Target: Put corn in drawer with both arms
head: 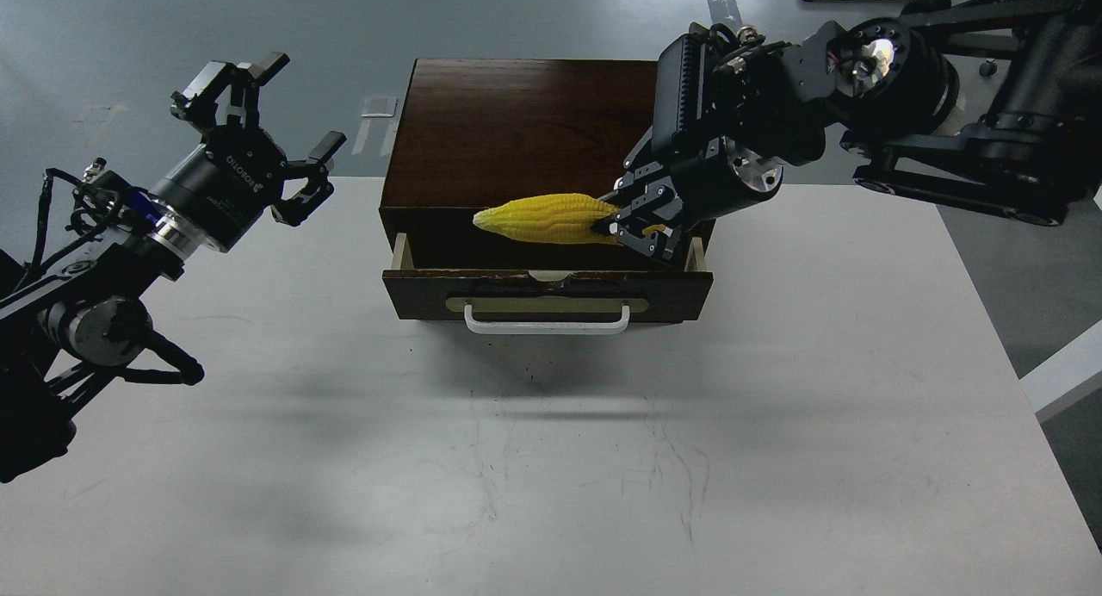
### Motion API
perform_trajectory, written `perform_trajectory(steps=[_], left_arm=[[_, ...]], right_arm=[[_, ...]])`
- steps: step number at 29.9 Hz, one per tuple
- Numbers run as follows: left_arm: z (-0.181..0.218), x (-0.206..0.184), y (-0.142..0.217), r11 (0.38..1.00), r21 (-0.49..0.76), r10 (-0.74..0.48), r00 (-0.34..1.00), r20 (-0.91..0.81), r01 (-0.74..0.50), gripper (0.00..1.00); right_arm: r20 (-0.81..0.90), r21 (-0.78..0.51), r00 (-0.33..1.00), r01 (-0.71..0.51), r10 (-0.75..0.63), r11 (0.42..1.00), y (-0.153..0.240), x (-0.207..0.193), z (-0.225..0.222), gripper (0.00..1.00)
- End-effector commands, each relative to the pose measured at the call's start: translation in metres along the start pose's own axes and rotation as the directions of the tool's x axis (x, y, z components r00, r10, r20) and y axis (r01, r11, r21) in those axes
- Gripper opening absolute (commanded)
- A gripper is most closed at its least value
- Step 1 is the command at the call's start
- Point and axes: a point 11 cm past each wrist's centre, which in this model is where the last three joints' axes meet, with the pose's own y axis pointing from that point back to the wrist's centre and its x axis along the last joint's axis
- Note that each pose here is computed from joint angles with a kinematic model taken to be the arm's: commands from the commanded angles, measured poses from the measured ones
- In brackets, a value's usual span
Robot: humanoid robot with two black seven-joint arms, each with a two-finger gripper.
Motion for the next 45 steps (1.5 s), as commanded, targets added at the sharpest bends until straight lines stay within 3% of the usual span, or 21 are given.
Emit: perform_trajectory(steps=[1,3,5,8,12,32,37,43,45], left_arm=[[0.000,0.000,0.000,1.000,0.000,0.000,1.000,-0.001,0.000,0.98],[0.000,0.000,0.001,1.000,-0.002,0.002,1.000,-0.002,-0.002,0.98],[0.001,0.000,0.000,1.000,-0.005,0.002,1.000,-0.003,-0.002,0.98],[-0.001,0.000,0.000,1.000,-0.003,0.002,1.000,-0.007,-0.002,0.98],[-0.002,0.000,0.001,1.000,-0.003,0.003,1.000,-0.010,-0.003,0.98],[-0.004,-0.001,0.000,1.000,-0.003,0.003,1.000,-0.014,-0.003,0.98],[-0.002,0.000,0.000,1.000,-0.010,0.005,1.000,-0.014,-0.005,0.98],[-0.004,-0.001,0.002,1.000,-0.006,0.007,1.000,-0.019,-0.007,0.98],[-0.004,0.000,0.002,1.000,-0.008,0.007,1.000,-0.020,-0.007,0.98]], right_arm=[[0.008,0.007,1.000,0.003,-0.003,1.000,-0.003,-0.004,-0.002,0.21],[0.011,0.009,1.000,0.003,-0.004,1.000,-0.004,-0.005,-0.002,0.22],[0.014,0.012,1.000,0.004,-0.005,1.000,-0.005,-0.006,-0.003,0.27],[0.015,0.024,1.000,0.006,-0.006,1.000,-0.009,-0.007,-0.007,0.45],[0.014,0.031,1.000,0.007,-0.007,1.000,-0.012,-0.007,-0.009,0.51],[-0.001,0.023,1.000,-0.005,0.005,1.000,-0.009,0.002,-0.006,0.61],[-0.010,-0.011,0.998,-0.068,0.068,0.998,0.006,0.026,0.004,0.62],[0.250,-0.076,0.923,-0.283,0.293,0.956,0.035,0.058,0.026,0.78],[0.393,-0.143,0.832,-0.367,0.393,0.919,0.053,0.057,0.043,0.87]])
